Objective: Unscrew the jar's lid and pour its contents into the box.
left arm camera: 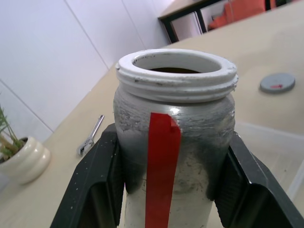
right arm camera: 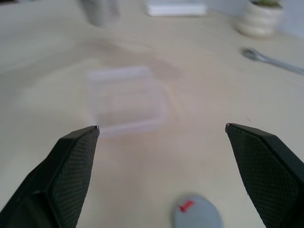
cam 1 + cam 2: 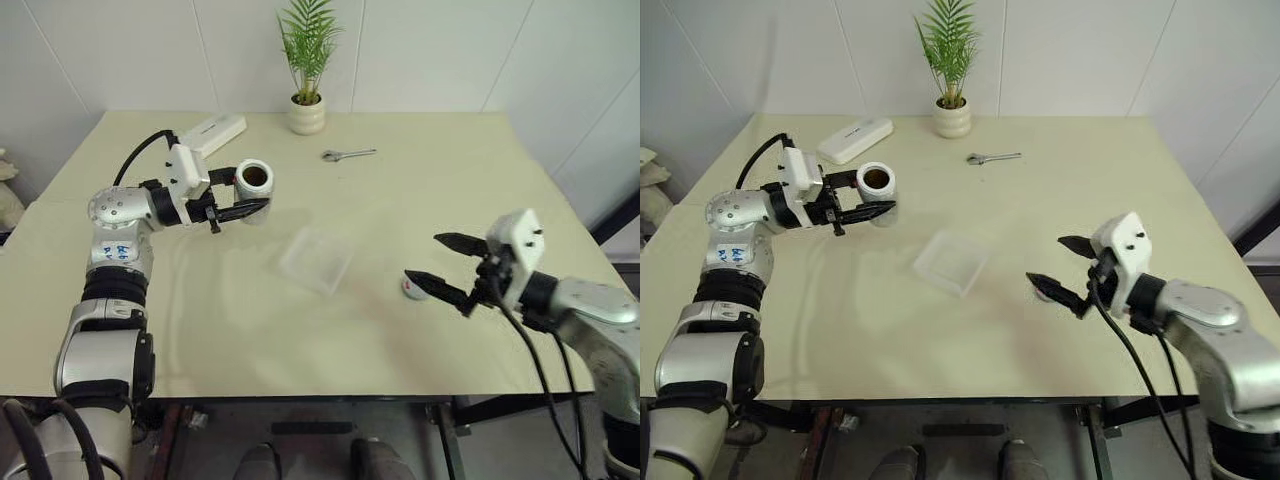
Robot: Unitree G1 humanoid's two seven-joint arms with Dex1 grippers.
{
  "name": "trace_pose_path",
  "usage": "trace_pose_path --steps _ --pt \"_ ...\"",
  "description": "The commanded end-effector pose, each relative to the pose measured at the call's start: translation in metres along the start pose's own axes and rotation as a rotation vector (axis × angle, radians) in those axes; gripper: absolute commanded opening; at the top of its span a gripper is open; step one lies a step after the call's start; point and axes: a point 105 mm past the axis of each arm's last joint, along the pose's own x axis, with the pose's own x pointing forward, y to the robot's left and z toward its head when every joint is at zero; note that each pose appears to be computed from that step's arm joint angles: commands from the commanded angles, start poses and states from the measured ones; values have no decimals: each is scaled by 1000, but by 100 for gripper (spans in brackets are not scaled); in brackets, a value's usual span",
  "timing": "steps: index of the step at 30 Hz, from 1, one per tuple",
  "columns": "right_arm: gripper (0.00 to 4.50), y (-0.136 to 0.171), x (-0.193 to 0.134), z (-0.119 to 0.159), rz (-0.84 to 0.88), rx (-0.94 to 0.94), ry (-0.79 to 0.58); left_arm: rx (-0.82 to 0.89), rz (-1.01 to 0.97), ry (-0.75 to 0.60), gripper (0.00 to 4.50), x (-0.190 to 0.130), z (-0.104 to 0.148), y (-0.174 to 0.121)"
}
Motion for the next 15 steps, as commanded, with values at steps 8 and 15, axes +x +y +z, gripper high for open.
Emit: trace_pose_path --steps 8,15 --pt "448 34 -19 25 143 15 -65 480 -130 178 200 52 10 -3" --pt "448 27 -18 18 38 7 -57 847 -285 291 200 74 3 -18"
